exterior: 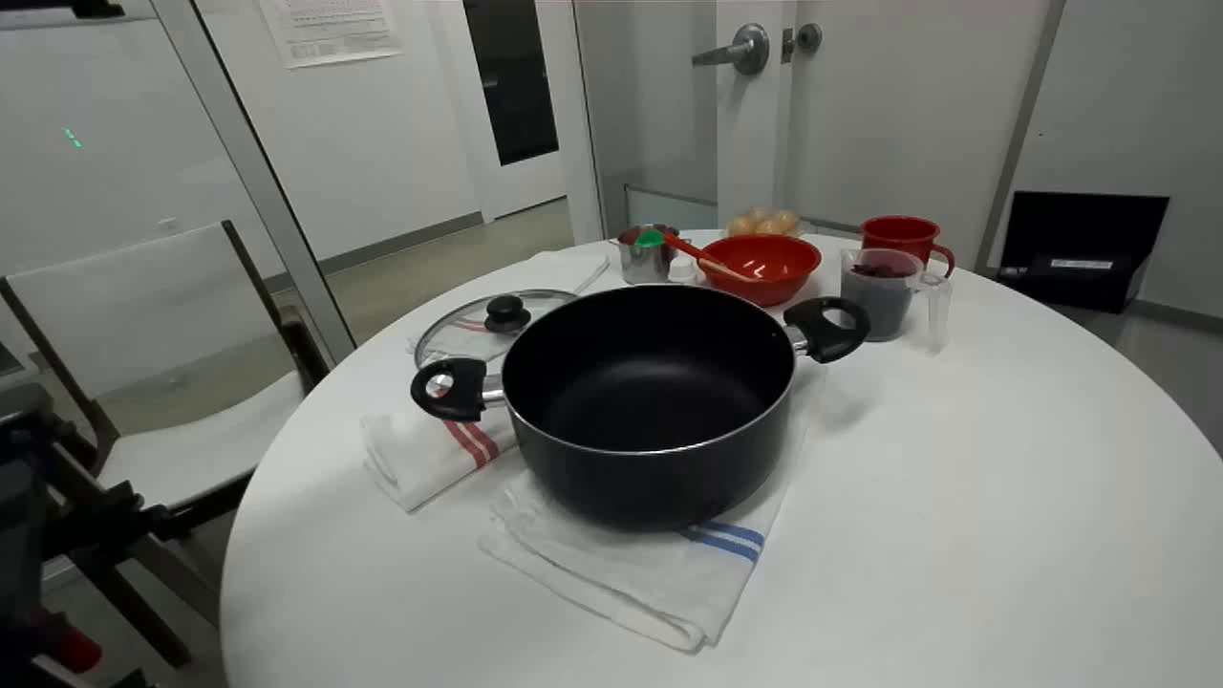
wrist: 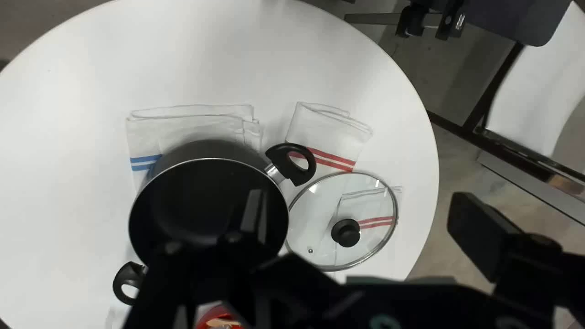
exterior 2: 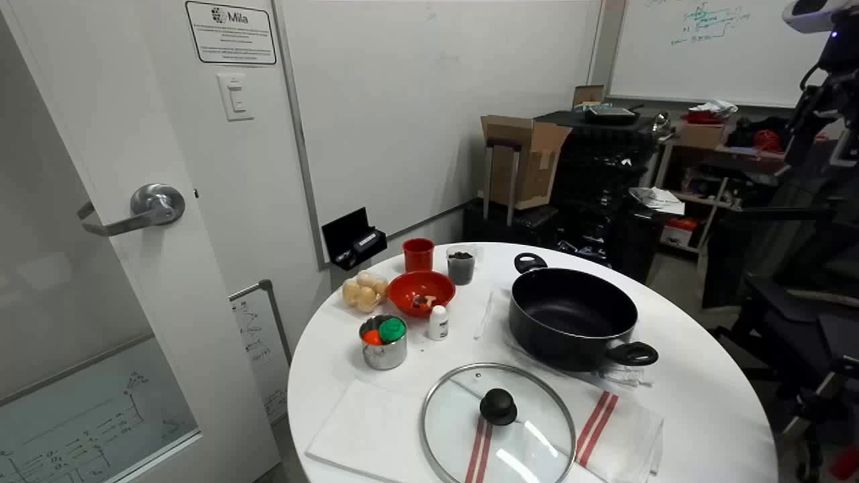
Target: Put the lid on the pot
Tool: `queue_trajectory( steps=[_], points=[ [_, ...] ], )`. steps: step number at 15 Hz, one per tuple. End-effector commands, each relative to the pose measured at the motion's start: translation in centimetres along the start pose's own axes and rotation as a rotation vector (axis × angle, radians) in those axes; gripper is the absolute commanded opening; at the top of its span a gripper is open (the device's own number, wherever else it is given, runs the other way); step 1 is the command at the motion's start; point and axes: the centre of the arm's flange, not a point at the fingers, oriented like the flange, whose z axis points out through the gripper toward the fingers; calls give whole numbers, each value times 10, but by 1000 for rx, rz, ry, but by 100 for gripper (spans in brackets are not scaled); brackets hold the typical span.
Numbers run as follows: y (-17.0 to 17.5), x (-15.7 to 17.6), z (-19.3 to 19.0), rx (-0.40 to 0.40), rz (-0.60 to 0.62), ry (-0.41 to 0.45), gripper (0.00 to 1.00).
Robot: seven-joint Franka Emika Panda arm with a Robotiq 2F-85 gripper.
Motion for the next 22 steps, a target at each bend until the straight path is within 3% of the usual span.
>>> queue_trajectory(
  steps=[1, 9, 13, 22],
  points=[
    [0, 0, 0, 0, 0, 0, 100],
    [-2, 4, 1, -8, -3, -11, 100],
    [-21, 33, 7, -47, -56, -64, 100],
    [-91, 125, 41, -121, -309, -213, 100]
  ],
)
